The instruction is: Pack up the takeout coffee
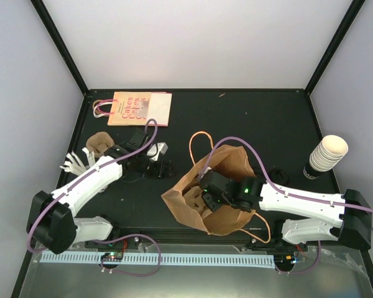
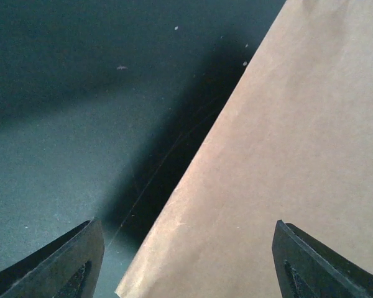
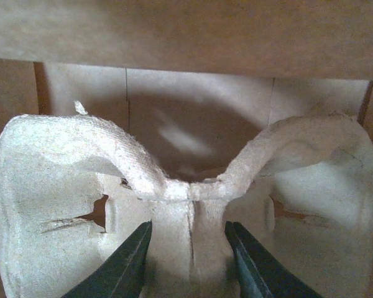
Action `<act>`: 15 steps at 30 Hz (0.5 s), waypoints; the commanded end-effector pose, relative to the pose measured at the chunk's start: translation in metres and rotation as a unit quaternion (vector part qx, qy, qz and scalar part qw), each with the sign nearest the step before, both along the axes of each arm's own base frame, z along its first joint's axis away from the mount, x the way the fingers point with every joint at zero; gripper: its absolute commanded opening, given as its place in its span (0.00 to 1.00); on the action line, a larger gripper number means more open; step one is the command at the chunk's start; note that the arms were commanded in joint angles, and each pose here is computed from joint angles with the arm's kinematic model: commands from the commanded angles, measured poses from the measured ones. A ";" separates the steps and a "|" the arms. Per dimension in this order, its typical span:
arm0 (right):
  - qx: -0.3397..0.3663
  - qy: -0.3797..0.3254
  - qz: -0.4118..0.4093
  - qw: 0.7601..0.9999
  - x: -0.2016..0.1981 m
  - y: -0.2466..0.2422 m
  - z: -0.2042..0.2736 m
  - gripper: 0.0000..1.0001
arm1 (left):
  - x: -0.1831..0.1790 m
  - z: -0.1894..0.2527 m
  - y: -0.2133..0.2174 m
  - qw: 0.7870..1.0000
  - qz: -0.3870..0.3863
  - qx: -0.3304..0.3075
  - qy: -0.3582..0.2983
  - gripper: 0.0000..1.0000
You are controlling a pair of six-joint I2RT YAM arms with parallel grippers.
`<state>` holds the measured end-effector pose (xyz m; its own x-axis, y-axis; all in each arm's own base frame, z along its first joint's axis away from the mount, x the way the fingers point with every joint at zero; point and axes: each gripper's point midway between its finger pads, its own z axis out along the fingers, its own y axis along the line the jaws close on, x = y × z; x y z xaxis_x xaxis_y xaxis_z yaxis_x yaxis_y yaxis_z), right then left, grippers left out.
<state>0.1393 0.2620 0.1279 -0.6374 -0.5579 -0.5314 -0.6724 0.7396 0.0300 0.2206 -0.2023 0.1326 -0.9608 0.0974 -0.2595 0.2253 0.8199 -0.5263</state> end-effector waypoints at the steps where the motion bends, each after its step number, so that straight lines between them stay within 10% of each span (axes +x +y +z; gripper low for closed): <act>1: 0.011 0.002 0.008 1.000 -0.003 0.006 -0.001 0.32 | 0.001 -0.005 -0.013 0.999 -0.003 -0.032 0.000 0.76; 15: -0.025 0.025 0.003 0.999 -0.005 0.010 -0.019 0.34 | -0.013 -0.046 -0.034 0.996 -0.022 -0.062 0.057 0.60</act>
